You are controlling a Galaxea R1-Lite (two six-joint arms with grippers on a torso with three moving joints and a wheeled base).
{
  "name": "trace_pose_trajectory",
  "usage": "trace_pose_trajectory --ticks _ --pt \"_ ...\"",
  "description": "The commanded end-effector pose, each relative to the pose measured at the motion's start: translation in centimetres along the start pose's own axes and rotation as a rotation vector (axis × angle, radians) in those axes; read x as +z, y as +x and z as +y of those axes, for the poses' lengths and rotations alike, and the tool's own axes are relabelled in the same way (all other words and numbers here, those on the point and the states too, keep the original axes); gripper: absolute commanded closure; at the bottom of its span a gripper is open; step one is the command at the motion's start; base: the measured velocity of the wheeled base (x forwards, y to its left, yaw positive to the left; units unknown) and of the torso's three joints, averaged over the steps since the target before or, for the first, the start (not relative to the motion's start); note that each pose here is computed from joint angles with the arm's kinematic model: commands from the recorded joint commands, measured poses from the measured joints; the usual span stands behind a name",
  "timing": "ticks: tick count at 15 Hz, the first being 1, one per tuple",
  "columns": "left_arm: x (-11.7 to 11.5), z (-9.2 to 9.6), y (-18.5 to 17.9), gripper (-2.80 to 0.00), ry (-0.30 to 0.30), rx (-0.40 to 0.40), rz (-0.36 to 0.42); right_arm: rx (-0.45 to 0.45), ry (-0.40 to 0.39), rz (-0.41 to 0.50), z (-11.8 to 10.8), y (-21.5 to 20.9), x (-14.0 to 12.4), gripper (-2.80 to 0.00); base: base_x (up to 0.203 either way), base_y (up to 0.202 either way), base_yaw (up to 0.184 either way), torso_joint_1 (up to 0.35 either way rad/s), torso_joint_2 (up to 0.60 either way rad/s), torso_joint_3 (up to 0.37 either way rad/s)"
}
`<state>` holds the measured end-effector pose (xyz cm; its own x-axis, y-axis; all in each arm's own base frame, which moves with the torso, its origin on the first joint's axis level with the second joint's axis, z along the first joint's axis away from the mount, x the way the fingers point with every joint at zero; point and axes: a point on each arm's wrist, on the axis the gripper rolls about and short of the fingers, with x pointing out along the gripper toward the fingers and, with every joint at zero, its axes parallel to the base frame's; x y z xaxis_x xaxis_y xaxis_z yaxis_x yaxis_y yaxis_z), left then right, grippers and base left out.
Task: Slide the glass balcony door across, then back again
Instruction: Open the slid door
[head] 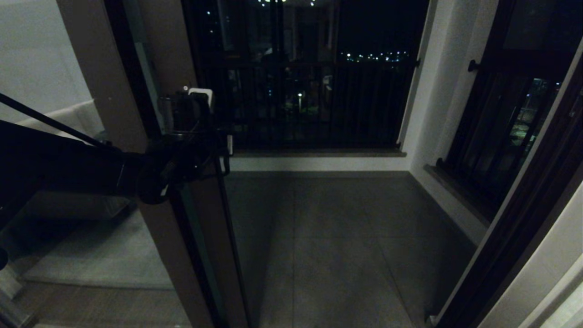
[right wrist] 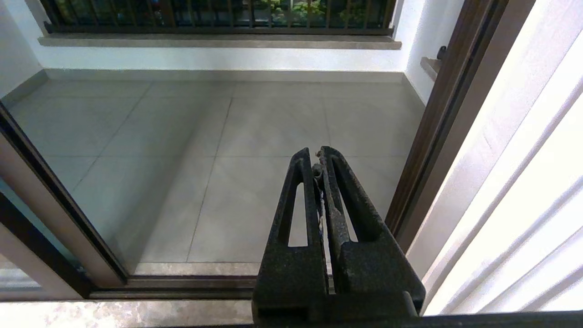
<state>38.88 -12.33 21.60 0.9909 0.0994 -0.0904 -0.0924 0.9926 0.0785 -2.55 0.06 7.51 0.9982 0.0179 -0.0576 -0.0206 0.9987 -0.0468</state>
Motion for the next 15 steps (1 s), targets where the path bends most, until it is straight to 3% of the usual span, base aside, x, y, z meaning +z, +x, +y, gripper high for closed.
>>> trace_pose_trajectory --ticks 1,15 --pt "0.0 0.0 0.1 0.00 -0.003 0.002 -0.004 0.001 -0.001 0.002 0.0 0.0 0.0 0.00 0.000 0.000 0.000 0.000 0.00 0.000" --pt "0.3 1.7 0.5 0.00 -0.013 0.026 -0.010 0.001 -0.001 0.002 0.0 0.0 0.0 0.00 0.000 0.000 0.000 0.000 0.00 0.000"
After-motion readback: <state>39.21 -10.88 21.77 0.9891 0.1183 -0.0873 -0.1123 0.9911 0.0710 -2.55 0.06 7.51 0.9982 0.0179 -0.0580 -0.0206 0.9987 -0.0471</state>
